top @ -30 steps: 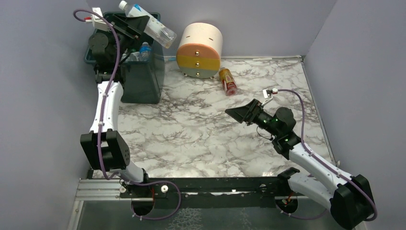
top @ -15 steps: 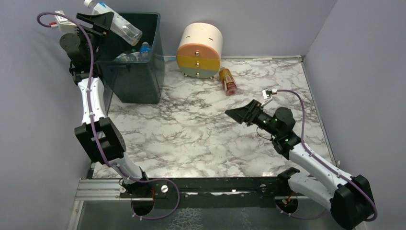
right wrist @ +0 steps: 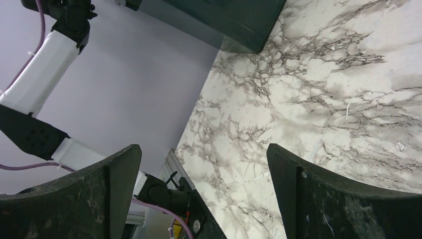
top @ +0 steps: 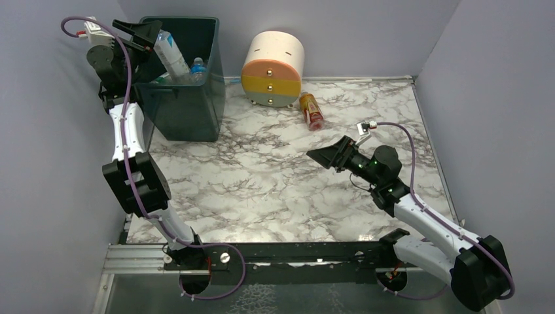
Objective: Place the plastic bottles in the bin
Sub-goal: Place the plastic bottle in the trash bin.
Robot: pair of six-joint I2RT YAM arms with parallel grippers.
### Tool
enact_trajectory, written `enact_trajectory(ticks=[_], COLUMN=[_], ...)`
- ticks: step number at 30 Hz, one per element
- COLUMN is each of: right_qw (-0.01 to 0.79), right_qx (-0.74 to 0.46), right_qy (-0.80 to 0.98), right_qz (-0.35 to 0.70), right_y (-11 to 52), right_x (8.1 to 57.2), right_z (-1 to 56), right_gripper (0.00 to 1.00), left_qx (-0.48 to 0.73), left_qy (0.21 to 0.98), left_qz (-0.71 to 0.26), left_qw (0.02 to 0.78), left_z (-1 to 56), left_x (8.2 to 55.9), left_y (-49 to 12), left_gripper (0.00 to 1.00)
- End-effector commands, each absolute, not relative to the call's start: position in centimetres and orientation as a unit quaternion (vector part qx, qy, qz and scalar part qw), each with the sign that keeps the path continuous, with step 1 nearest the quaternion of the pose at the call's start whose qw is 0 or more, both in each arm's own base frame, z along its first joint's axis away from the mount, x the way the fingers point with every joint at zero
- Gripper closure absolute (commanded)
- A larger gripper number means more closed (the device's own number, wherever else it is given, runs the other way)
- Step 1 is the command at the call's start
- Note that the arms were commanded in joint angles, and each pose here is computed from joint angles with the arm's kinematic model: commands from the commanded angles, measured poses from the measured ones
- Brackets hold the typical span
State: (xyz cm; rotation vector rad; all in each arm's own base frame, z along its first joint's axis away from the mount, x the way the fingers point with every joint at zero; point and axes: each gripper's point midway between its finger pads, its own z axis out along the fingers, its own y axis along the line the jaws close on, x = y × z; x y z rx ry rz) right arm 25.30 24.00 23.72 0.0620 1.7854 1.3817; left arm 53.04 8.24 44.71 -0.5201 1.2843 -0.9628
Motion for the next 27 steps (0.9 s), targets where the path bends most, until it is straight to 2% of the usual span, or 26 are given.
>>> enact_trajectory(ticks=[1, 3, 5, 6, 18, 27], right_qw=[0.431, 0.44, 0.448, 0.451, 0.413, 0.422], right_qx=[0.016, 0.014, 0.009, 0.009, 0.065, 0.074], right_qy=[0.711, 0.711, 0.711, 0.713, 0.756, 0.76], right_qz=[0.556, 0.549, 0.542, 0.536, 0.504, 0.488], right_y=[24.0, 23.9, 24.0, 24.0, 21.4, 19.6], right_x=[25.2, 25.5, 26.0, 26.4, 33.4, 38.2], right_z=[24.2, 24.3, 24.8, 24.9, 22.0, 22.2], right_gripper=[0.01, 0.01, 0.01, 0.01, 0.01, 0.01], left_qx=[-0.193, -0.192, -0.186, -0.181, -0.128, -0.118], left_qy=[0.56, 0.56, 0.558, 0.557, 0.53, 0.532], left_qz=[-0.427, -0.429, -0.427, -0.425, -0.41, -0.409], left_qw=[0.683, 0.683, 0.686, 0.69, 0.731, 0.732], left_z=[47.0, 47.2, 47.6, 48.0, 54.3, 55.2], left_x=[52.2, 52.1, 51.8, 51.6, 46.8, 44.9], left_y=[7.8, 7.7, 7.5, 7.5, 6.1, 5.5], left_gripper=[0.13, 0.11, 0.01, 0.01, 0.01, 0.01])
